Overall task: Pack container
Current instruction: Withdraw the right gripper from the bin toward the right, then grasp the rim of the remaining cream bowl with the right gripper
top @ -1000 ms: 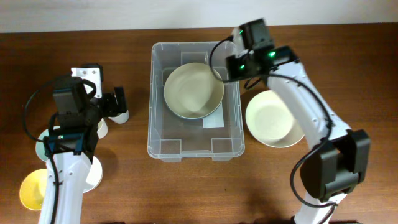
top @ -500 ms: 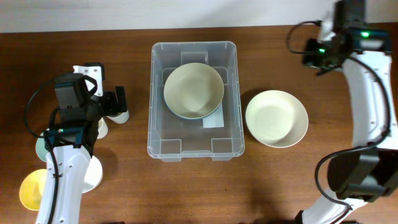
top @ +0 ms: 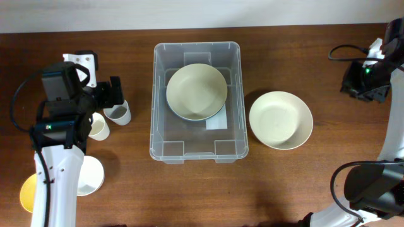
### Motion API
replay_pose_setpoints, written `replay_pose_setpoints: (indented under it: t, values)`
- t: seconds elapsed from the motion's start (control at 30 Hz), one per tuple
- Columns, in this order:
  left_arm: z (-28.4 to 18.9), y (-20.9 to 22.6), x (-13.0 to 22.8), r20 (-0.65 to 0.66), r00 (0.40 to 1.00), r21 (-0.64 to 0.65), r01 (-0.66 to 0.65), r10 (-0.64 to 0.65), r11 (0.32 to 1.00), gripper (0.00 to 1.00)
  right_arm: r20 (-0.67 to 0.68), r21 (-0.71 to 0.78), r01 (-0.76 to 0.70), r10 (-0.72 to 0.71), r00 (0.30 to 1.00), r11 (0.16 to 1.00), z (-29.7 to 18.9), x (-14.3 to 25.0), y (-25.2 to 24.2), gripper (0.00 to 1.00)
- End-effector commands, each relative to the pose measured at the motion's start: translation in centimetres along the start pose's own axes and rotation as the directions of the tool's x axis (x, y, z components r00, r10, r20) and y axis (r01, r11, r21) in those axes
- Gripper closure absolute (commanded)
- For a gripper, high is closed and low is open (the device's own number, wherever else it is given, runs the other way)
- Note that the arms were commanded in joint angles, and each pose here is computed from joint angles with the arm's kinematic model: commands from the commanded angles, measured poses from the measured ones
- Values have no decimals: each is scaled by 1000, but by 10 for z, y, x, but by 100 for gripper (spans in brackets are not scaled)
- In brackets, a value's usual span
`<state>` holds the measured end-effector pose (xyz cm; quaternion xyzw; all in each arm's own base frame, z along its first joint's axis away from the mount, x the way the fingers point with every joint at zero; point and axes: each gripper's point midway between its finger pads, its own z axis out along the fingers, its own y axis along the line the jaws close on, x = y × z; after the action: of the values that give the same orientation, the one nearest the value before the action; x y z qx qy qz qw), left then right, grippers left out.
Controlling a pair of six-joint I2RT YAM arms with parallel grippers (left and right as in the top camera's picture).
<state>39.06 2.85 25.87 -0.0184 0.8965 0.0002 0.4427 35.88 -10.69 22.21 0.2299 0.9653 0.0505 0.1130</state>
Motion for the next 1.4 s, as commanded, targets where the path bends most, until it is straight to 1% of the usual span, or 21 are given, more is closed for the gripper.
replay_pose_setpoints:
  t: [0.0, 0.03, 0.13, 0.17, 0.27, 0.4, 0.43, 0.47, 0.5, 0.6, 0.73, 0.83, 0.9, 0.93, 1.1, 1.13, 1.23, 1.3, 1.37]
  values:
    - [-8, 3, -12, 28, 999, -11, 18, -18, 1000, 2, -13, -25, 5, -5, 1000, 1000, -7, 9, 7, 73]
    - [-8, 3, -10, 21, 1000, -11, 19, -19, 1000, 2, -26, -26, 3, -3, 1000, 1000, -5, 12, 6, 68]
    - [-10, 2, 1, -20, 1000, -11, 21, -21, 1000, 2, -89, -65, -11, 5, 996, 998, 6, 25, 11, 48]
    - [-11, 2, 4, -35, 999, -11, 22, -22, 1000, 1, -117, -73, -17, 8, 993, 997, 11, 31, 12, 45]
    - [-14, 2, 13, -67, 997, -13, 24, -25, 1000, 1, -180, -64, -21, 9, 984, 998, 28, 45, 8, 44]
    - [-16, 7, 16, -81, 996, -39, 20, -23, 999, 0, -221, -51, -21, 9, 975, 998, 57, 56, 1, 43]
    - [-16, 7, 17, -82, 996, -40, 19, -22, 999, 1, -229, -50, -23, 11, 973, 998, 66, 59, 0, 40]
    - [-16, 7, 17, -82, 996, -40, 19, -22, 999, 1, -237, -49, -24, 12, 971, 998, 76, 62, -2, 34]
    - [-16, 7, 17, -81, 996, -40, 19, -22, 999, 1, -244, -49, -26, 13, 970, 998, 84, 66, -3, 32]
    - [-16, 7, 17, -81, 996, -40, 19, -22, 999, 0, -267, -53, -31, 15, 963, 998, 111, 79, -7, 30]
    - [-16, 7, 17, -82, 996, -40, 19, -22, 999, 1, -280, -55, -35, 19, 960, 998, 140, 94, -12, 30]
    - [-16, 7, 17, -82, 996, -40, 19, -22, 999, 1, -256, -80, -36, 14, 966, 996, 158, 96, -11, 30]
    - [-16, 7, 17, -82, 996, -40, 19, -22, 999, 1, -233, -104, -35, 9, 972, 994, 168, 96, -8, 32]
    - [-16, 7, 17, -82, 996, -40, 19, -22, 999, 0, -222, -115, -34, 8, 975, 993, 173, 96, -8, 35]
    - [-16, 7, 18, -86, 996, -40, 19, -22, 999, 1, -208, -111, -81, 57, 977, 991, 189, 99, -10, 40]
    - [-16, 7, 18, -86, 996, -40, 19, -22, 999, 1, -211, -125, -84, 56, 976, 989, 194, 100, -8, 44]
    - [-16, 7, 18, -86, 996, -40, 19, -22, 999, 1, -216, -124, -80, 52, 975, 989, 198, 101, -7, 53]
    - [-16, 7, 18, -86, 996, -40, 19, -22, 999, 0, -215, -126, -72, 44, 976, 989, 198, 101, -4, 63]
    - [-16, 7, 18, -86, 996, -40, 19, -22, 999, 1, -214, -125, -78, 50, 976, 989, 198, 101, -2, 69]
